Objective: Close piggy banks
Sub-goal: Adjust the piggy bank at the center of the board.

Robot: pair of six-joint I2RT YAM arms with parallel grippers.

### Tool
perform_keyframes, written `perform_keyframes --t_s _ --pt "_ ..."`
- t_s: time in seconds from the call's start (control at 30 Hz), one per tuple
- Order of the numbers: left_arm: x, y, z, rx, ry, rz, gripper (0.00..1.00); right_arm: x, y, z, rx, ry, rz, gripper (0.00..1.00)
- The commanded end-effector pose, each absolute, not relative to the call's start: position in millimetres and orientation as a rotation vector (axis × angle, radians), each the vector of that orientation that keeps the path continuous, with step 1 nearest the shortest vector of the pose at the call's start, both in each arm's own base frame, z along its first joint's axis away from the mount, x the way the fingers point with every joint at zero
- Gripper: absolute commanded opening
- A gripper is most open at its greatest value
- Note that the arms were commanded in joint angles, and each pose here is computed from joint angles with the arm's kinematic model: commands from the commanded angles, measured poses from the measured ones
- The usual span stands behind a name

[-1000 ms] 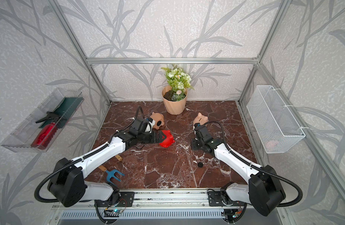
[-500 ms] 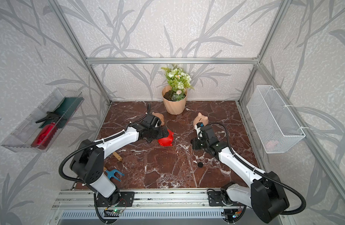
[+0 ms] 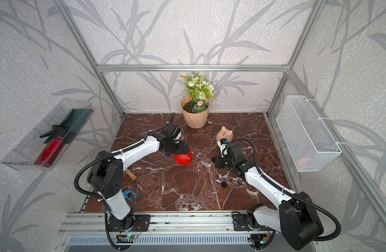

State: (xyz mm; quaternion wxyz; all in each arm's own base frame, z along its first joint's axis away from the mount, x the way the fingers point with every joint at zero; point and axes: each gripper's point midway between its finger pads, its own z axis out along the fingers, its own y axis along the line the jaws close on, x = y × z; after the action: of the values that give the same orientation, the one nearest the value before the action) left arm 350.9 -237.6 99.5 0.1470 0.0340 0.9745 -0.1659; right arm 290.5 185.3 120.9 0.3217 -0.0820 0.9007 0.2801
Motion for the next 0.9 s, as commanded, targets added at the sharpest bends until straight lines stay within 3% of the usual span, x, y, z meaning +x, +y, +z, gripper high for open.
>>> perform_keyframes --t_s 0.0,0.2,0.7,0.87 --pt "343.8 -236.7 105.5 0.231 2.830 -0.471 0.99 292.0 198.4 130.6 -0.264 2.288 0.835 0.00" --pt "342.1 -245.6 110.3 0.335 2.818 -0.525 0.99 297.2 211.6 132.1 -0.322 2.194 0.914 0.00" --pt "346.9 -233.0 71.5 0.416 2.922 -0.354 0.99 304.0 214.3 127.7 -0.355 2.179 0.894 0.00" --pt "341.2 -240.8 61.6 0.470 2.949 -0.447 0.99 304.4 215.9 125.0 -0.357 2.182 0.904 0.00"
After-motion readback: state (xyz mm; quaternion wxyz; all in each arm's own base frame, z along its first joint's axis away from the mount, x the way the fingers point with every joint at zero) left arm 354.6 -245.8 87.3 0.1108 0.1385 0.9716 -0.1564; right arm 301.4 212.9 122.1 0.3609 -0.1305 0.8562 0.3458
